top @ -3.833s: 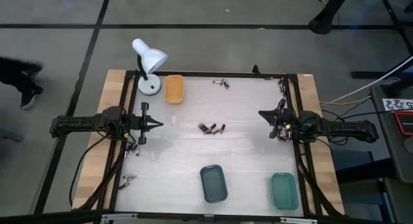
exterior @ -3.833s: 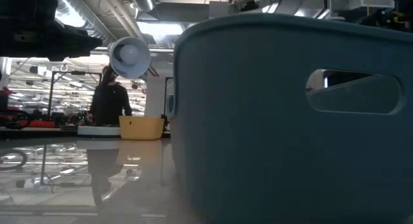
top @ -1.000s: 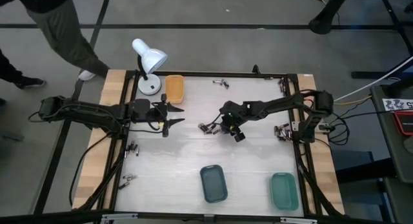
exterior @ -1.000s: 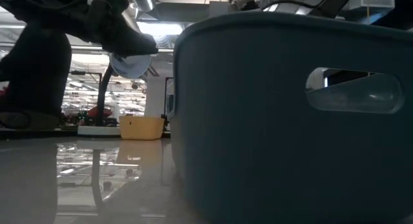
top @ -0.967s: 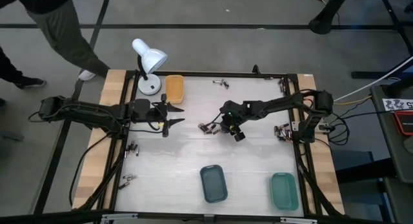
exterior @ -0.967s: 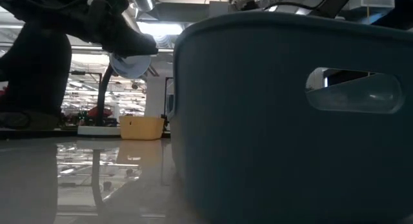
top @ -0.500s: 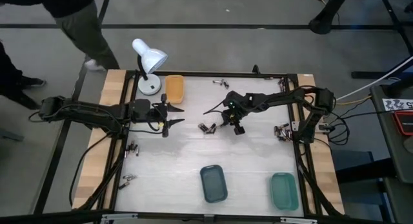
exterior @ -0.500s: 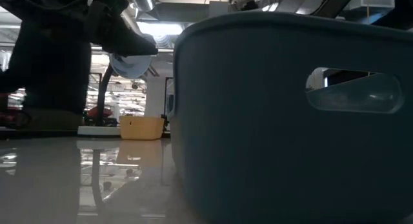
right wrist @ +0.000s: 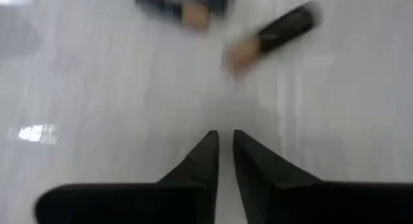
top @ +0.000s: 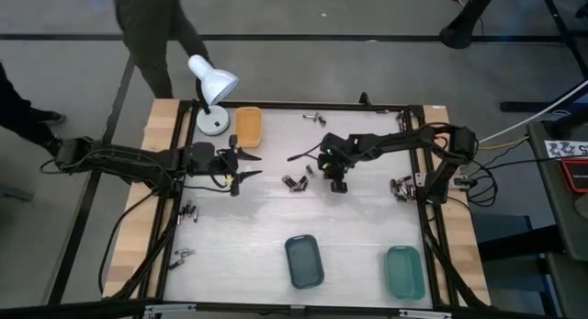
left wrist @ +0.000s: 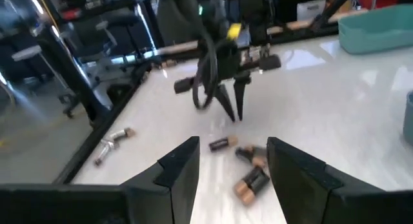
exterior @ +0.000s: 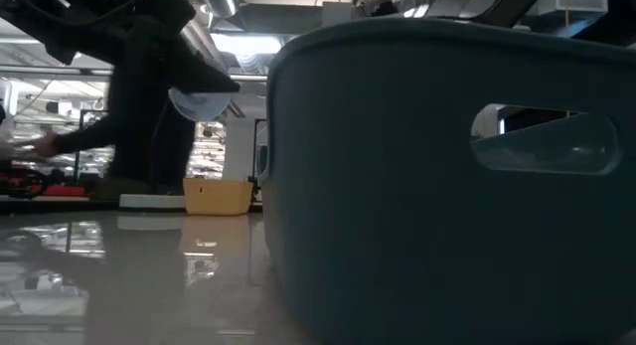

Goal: Sort batteries
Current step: Put the black battery into the blue bin

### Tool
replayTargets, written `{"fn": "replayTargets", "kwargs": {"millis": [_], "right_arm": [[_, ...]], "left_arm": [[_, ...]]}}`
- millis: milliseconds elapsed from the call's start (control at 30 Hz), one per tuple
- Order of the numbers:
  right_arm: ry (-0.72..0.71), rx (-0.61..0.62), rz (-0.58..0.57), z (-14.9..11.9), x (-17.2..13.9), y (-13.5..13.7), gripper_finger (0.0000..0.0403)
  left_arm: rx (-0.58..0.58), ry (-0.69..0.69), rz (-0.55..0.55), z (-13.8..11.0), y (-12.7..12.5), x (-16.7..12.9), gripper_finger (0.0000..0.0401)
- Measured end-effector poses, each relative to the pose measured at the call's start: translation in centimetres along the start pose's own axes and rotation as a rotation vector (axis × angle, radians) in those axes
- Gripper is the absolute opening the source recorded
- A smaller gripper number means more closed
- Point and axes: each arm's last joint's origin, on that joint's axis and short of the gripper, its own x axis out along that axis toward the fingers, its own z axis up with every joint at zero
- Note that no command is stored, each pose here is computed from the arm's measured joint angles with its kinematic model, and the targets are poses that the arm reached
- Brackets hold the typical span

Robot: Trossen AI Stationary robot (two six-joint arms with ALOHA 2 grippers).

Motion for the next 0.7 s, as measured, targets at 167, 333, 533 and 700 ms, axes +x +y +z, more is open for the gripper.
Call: {"fn": "replayTargets", "kwargs": {"millis": [167,333,533,700], "right_arm": [[0.075,0.084,-0.02,1.3,-1.7,-0.1,0.0104],[-0.057,0.08,-0.006,2.5,-1.7,-0.2,0.0124],[0.05,0.014,-0.074,1.6,-1.7,-0.3,0.0143],[0.053,0.28,-0.113,1.5,-1.7,-0.4,0.0157]], "left_arm": [[0.018,-0.07,0.014,0.7,0.2,-0.1,0.0168],[0.01,-0.064,-0.007,0.6,0.0,0.0,0.0168],[-0.081,-0.06,-0.046,0.6,-0.4,-0.1,0.0168],[-0.105,-0.072,-0.09,0.8,-1.2,-0.2,0.0168]]}}
